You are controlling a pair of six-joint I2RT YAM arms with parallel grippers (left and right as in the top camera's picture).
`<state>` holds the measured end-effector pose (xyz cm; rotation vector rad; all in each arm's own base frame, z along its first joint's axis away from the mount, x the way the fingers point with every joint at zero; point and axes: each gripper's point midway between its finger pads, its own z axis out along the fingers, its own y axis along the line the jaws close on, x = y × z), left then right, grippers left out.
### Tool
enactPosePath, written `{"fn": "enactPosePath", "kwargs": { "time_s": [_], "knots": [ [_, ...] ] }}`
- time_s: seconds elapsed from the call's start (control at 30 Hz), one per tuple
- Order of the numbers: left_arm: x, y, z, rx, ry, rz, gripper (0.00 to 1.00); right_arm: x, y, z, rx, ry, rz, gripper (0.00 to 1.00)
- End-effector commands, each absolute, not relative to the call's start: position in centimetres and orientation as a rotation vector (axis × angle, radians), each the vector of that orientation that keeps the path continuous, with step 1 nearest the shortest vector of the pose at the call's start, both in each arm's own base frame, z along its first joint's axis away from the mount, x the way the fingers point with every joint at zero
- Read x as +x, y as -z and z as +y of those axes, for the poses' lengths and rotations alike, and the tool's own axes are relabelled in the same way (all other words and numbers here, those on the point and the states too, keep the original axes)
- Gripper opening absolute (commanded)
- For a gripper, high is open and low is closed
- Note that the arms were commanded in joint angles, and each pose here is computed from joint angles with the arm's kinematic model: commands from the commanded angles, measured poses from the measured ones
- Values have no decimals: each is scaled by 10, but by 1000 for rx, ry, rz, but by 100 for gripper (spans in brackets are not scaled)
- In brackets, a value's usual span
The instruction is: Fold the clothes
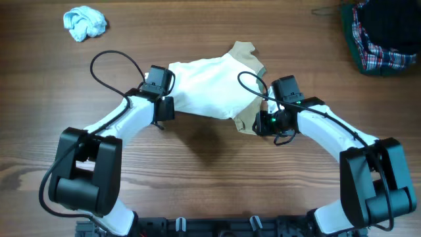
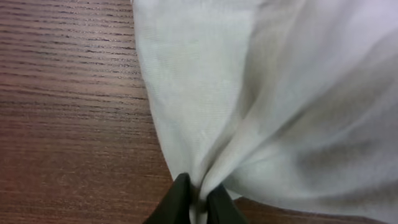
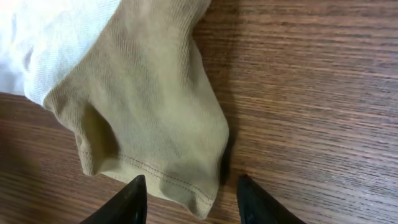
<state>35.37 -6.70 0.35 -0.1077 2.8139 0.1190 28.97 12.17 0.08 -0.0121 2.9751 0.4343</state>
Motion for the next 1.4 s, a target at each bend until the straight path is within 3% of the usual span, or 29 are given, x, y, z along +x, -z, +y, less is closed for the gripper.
{"fn": "enactPosePath", "kwargs": {
  "time_s": [0.0,0.17,0.3,0.43,0.67,0.97,1.37],
  "knots": [
    [350,1,-65,-137,-121,2830,12,278,13,128,-6,-473,3034,46],
    [350,2,-66,-134,-111,2833,12,272,23,145,-22,-480,3058,37],
    [350,2,-66,-135,-111,2832,12,274,25,144,43,-452,3058,4],
    [350,2,-66,-134,-114,2835,4,277,25,138,111,-431,3057,4],
    [318,-20,-57,-128,-153,2913,4,253,-15,128,123,-413,3081,4],
    [261,-40,-41,-113,-245,3080,4,214,-24,115,176,-348,3220,4],
    [320,-48,-57,-134,-119,2846,4,284,-34,135,51,-445,2913,4]
  ]
}}
